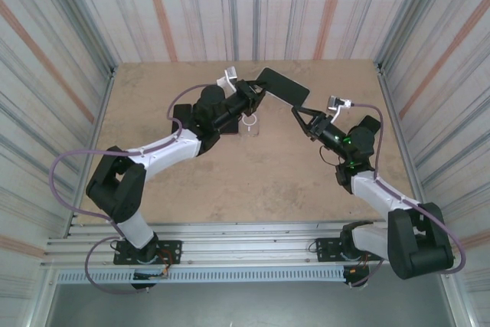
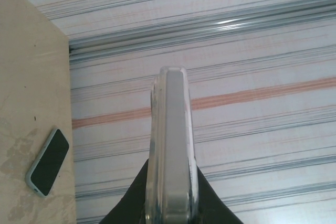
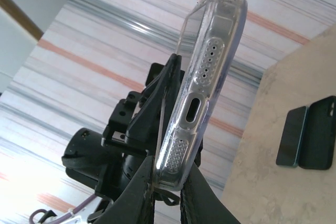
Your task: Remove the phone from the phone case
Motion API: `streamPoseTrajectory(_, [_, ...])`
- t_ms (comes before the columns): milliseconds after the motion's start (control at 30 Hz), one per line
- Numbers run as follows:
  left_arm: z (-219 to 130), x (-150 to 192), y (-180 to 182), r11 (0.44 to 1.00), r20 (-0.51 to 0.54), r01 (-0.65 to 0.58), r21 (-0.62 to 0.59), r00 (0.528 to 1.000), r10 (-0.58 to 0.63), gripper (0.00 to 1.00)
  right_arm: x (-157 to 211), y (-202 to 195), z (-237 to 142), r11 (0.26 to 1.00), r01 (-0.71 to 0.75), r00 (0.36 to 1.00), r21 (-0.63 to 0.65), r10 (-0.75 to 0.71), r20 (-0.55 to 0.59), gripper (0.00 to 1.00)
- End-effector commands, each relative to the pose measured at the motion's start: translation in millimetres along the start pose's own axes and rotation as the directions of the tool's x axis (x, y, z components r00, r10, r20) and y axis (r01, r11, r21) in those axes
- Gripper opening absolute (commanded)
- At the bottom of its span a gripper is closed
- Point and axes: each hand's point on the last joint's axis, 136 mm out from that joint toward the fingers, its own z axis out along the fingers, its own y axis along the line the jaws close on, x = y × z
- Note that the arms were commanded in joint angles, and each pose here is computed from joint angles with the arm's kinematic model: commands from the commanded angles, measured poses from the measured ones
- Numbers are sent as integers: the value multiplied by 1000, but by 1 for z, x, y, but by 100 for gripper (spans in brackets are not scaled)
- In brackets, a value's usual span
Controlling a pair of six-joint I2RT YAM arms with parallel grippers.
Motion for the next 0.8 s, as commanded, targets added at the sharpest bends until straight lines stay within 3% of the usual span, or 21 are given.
streamPoseTrajectory(0, [-10,15,-62,980,-90,31,195,996,-13,0,-6,18,9,995,84,996,-60,-84,0,7])
streamPoseTrajectory(400, [-11,27,-117,932,-212,128,340,976,-57,0,11,1,21,971,234,967,-45,-237,-92,5])
streamPoseTrajectory(767, [-13,37,-137,924,-289,156,349,956,-52,0,-6,-24,15,908,395,914,139,-373,-159,4])
